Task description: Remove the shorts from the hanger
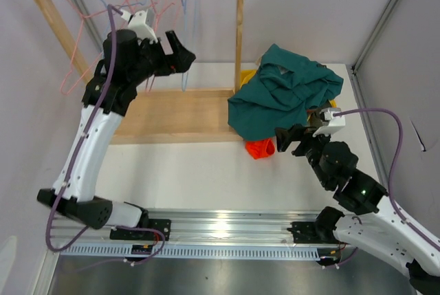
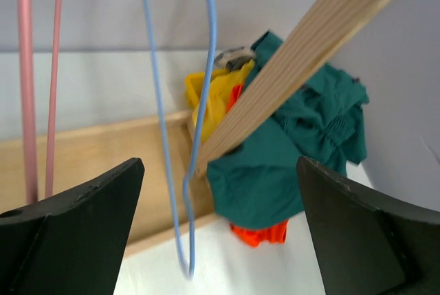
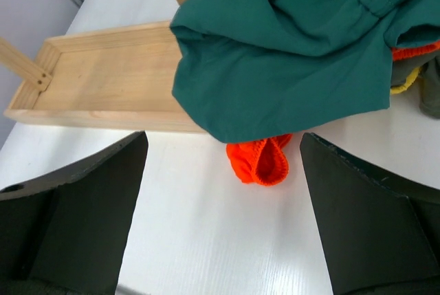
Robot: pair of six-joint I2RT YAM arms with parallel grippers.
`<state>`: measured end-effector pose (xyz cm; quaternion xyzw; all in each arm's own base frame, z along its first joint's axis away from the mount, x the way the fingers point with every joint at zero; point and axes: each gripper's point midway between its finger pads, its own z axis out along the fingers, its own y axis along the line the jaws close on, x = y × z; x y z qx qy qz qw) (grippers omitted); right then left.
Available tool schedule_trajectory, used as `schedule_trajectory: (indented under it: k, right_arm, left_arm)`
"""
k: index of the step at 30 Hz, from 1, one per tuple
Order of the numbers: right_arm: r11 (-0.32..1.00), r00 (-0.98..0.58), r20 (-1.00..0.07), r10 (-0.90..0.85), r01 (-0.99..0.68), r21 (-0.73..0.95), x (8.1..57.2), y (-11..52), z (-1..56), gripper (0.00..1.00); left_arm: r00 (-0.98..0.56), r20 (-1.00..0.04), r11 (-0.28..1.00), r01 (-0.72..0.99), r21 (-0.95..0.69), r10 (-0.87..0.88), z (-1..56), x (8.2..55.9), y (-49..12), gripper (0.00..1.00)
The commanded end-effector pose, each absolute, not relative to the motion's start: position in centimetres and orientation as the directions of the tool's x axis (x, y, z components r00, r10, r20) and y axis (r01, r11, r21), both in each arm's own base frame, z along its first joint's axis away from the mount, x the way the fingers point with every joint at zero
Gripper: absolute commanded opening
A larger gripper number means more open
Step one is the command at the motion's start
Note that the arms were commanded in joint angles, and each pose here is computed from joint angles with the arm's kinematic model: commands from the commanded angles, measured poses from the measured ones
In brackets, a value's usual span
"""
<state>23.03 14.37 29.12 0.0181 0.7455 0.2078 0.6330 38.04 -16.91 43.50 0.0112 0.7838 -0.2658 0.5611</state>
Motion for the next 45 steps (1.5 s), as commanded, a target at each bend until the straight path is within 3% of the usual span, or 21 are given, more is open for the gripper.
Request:
schedule_trajectory:
  k: [1, 4, 6, 7, 9, 10, 13, 17, 23, 28, 34, 36, 38, 43, 45]
  right_arm:
    - [0.903, -0.169, -0.945, 0.28, -0.289, 0.319, 21.7, 13.8, 32.8, 0.99]
    - [0.909, -0.163, -0.951, 0.264, -0.287, 0.302, 21.2, 13.0, 33.7, 0.99]
    - [0.928, -0.153, -0.96, 0.236, -0.257, 0.269, 21.2, 12.0, 33.5, 0.99]
    - [0.933, -0.149, -0.961, 0.233, -0.244, 0.264, 21.1, 11.6, 33.4, 0.99]
    - [0.939, -0.142, -0.96, 0.24, -0.217, 0.267, 20.8, 10.5, 33.3, 0.99]
    - [0.939, -0.148, -0.959, 0.242, -0.213, 0.27, 20.6, 10.3, 32.9, 0.99]
    - [0.93, -0.144, -0.943, 0.301, -0.177, 0.323, 20.0, 9.2, 31.4, 0.99]
    - [0.902, -0.142, -0.917, 0.373, -0.176, 0.394, 19.4, 8.8, 30.3, 0.99]
    - [0.883, -0.18, -0.907, 0.381, -0.22, 0.415, 19.1, 10.0, 29.9, 0.99]
    - [0.871, -0.206, -0.906, 0.371, -0.263, 0.416, 18.9, 11.0, 29.5, 0.99]
    - [0.859, -0.224, -0.912, 0.344, -0.318, 0.401, 18.3, 11.6, 29.9, 0.99]
    - [0.858, -0.23, -0.914, 0.333, -0.329, 0.395, 18.2, 11.8, 29.9, 1.0]
    - [0.853, -0.23, -0.914, 0.334, -0.34, 0.397, 18.1, 12.1, 30.3, 0.99]
    - [0.834, -0.226, -0.909, 0.35, -0.366, 0.412, 18.3, 12.9, 31.1, 1.0]
    - [0.828, -0.232, -0.912, 0.34, -0.387, 0.407, 18.4, 13.6, 31.3, 0.99]
  left_arm:
    - [-0.238, -0.935, 0.883, 0.333, -0.331, -0.261, 45.7, 34.1, -14.3, 0.99]
    - [-0.215, -0.953, 0.927, 0.263, -0.268, -0.214, 40.8, 31.5, -11.6, 0.99]
    - [-0.074, -0.968, 0.943, 0.221, -0.249, -0.238, 42.5, 28.5, -9.0, 0.99]
    - [-0.133, -0.969, 0.966, 0.126, -0.226, -0.21, 37.4, 28.8, -7.6, 0.99]
    - [-0.048, -0.972, 0.971, 0.055, -0.231, -0.229, 37.3, 26.2, -5.1, 0.99]
    - [-0.109, -0.974, 0.98, 0.002, -0.198, -0.197, 33.0, 26.2, -4.3, 0.99]
    - [-0.03, -0.982, 0.976, -0.126, -0.179, -0.185, 30.3, 24.3, -1.0, 0.99]
    - [-0.021, -0.989, 0.979, -0.15, -0.141, -0.145, 23.3, 24.9, -0.6, 0.99]
    - [0.036, -0.971, 0.92, -0.313, -0.235, -0.236, 21.8, 26.1, 1.4, 0.95]
    - [0.128, -0.979, 0.872, -0.446, -0.201, -0.161, 19.2, 27.0, 3.9, 0.98]
    - [0.15, -0.984, 0.898, -0.415, -0.148, -0.093, 18.1, 29.8, 3.4, 0.99]
    - [0.09, -0.995, 0.906, -0.415, -0.082, -0.049, 15.7, 30.5, 3.2, 0.99]
    - [0.157, -0.988, 0.935, -0.353, -0.046, 0.01, 16.8, 31.2, 2.3, 0.99]
    - [0.043, -0.995, 0.975, -0.206, 0.078, 0.089, 14.6, 33.4, 0.2, 0.93]
    - [0.132, -0.989, 0.99, -0.132, 0.051, 0.069, 15.1, 33.3, 0.0, 0.95]
